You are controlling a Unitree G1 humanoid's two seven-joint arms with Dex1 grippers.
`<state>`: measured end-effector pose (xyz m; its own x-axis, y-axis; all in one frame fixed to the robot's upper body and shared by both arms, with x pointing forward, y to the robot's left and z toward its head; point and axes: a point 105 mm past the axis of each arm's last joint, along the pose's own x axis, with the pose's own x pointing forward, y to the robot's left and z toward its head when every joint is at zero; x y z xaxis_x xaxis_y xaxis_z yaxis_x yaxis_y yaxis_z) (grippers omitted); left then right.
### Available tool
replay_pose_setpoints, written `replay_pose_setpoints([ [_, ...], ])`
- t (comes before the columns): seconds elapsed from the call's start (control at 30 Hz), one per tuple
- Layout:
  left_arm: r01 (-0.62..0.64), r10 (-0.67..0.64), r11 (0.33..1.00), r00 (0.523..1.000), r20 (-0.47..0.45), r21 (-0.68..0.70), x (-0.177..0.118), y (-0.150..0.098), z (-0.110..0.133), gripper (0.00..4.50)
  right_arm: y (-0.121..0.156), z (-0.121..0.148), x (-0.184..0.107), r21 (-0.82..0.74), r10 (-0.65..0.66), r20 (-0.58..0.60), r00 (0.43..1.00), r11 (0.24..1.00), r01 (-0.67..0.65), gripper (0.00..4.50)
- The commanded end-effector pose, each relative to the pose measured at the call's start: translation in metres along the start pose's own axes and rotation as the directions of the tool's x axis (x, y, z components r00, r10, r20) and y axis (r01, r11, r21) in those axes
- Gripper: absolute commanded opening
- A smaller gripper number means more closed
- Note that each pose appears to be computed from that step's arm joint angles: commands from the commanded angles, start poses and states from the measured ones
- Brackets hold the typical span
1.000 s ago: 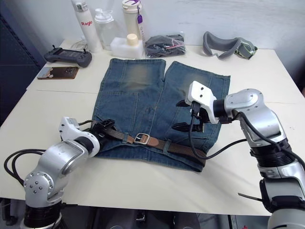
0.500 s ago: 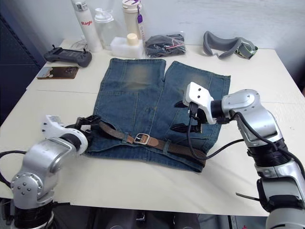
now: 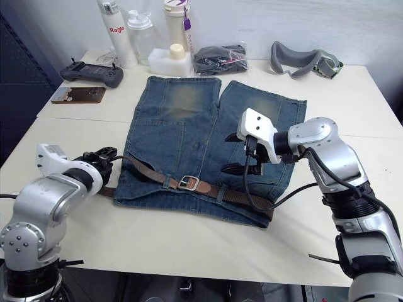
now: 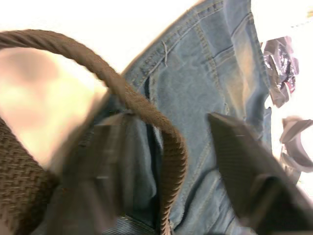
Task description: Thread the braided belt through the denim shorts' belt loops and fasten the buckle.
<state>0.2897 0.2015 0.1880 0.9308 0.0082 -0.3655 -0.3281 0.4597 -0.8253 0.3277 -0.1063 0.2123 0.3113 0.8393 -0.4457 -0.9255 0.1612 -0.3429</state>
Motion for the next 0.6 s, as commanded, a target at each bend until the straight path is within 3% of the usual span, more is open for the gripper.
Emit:
replay_pose_setpoints([
  [0.03,0.039,-0.039,0.999,0.999,-0.032,-0.019,0.002,-0.004,-0.001,0.44,-0.001,0.011,-0.006,-0.050,-0.015,0.017,1.000,0.999,0.016,4.50],
  [0.07,0.035,-0.035,0.999,0.999,-0.036,-0.015,0.003,-0.003,-0.001,0.07,-0.001,0.012,-0.005,-0.051,-0.015,0.017,1.000,0.999,0.015,4.50],
  [0.43,0.020,-0.012,0.998,0.990,-0.139,0.052,0.012,0.003,-0.018,0.07,0.001,0.011,-0.009,-0.054,-0.039,0.010,0.999,0.998,0.039,4.50],
  [0.6,0.043,-0.036,0.998,0.992,-0.119,0.055,0.007,-0.008,-0.014,1.96,0.002,0.009,-0.011,-0.049,-0.046,0.006,0.999,0.998,0.047,4.50],
])
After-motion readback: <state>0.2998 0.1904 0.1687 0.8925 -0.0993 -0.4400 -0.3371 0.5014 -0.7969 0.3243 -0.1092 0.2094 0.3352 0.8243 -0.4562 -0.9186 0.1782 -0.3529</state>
